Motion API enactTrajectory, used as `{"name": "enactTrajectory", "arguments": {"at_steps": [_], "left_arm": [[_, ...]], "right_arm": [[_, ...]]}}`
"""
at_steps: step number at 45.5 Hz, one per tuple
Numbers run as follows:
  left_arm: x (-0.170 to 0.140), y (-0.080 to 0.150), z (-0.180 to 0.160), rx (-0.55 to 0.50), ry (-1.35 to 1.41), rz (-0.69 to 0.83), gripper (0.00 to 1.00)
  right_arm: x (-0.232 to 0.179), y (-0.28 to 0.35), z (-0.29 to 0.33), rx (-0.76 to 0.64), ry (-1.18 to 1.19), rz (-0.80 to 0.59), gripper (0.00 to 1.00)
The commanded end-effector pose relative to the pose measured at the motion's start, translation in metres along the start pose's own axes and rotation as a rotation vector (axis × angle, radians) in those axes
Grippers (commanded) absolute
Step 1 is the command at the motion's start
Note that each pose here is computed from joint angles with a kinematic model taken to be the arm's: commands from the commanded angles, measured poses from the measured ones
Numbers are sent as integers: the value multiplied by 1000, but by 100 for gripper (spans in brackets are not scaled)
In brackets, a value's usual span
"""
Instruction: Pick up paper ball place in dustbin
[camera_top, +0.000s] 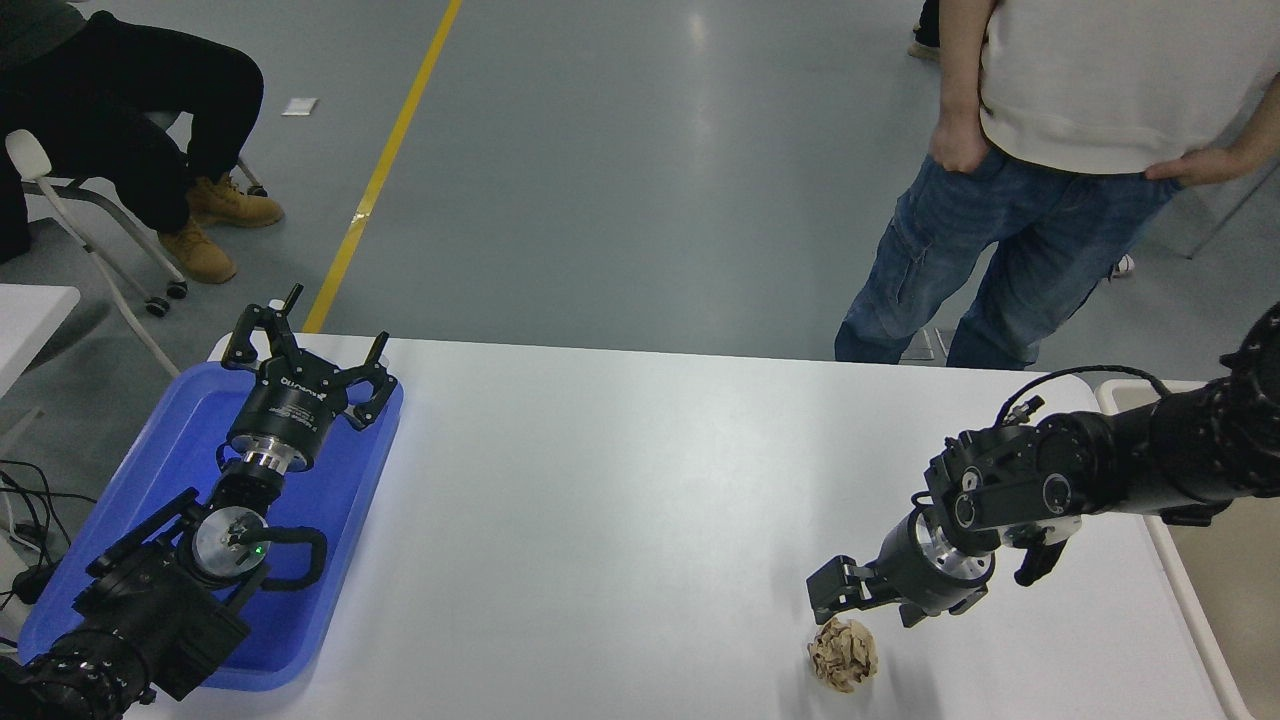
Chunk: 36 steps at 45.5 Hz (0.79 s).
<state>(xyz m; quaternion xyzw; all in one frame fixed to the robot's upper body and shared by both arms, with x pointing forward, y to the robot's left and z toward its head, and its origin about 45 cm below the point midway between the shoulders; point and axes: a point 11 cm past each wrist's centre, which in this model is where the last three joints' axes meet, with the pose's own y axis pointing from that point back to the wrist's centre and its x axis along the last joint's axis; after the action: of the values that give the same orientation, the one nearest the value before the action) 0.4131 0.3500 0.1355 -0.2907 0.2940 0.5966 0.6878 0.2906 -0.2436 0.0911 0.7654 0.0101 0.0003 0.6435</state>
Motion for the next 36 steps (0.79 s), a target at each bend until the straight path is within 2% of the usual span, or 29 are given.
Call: {"name": "enactTrajectory", "arguments": {"at_steps": [1, 12, 15, 17, 23, 26, 30, 31, 36], "left_arm": [[0, 0, 0, 0, 0, 0, 100], [0, 0, 0, 0, 0, 0, 100], [0, 0, 0, -1, 0, 0, 100], [0, 0, 0, -1, 0, 1, 100], [0, 0, 0, 0, 0, 0, 100], [0, 0, 0, -1, 0, 0, 100], [0, 0, 0, 0, 0, 0, 100], [0, 0, 0, 0, 0, 0, 100], [0, 0, 0, -1, 0, 0, 100]], "right_arm": [[-9, -13, 2, 7, -13, -8, 100], [-17, -23, 0, 17, -16, -20, 100], [-19, -25, -2, 21, 7, -26, 96], [-19, -25, -2, 17, 29, -25, 87], [-18, -25, -5, 22, 56, -20, 38], [-16, -24, -5, 20, 58, -14, 26], [-14, -23, -3, 11, 66, -2, 4], [-14, -23, -3, 10, 69, 0, 0], [-11, -21, -2, -1, 102, 11, 0]]}}
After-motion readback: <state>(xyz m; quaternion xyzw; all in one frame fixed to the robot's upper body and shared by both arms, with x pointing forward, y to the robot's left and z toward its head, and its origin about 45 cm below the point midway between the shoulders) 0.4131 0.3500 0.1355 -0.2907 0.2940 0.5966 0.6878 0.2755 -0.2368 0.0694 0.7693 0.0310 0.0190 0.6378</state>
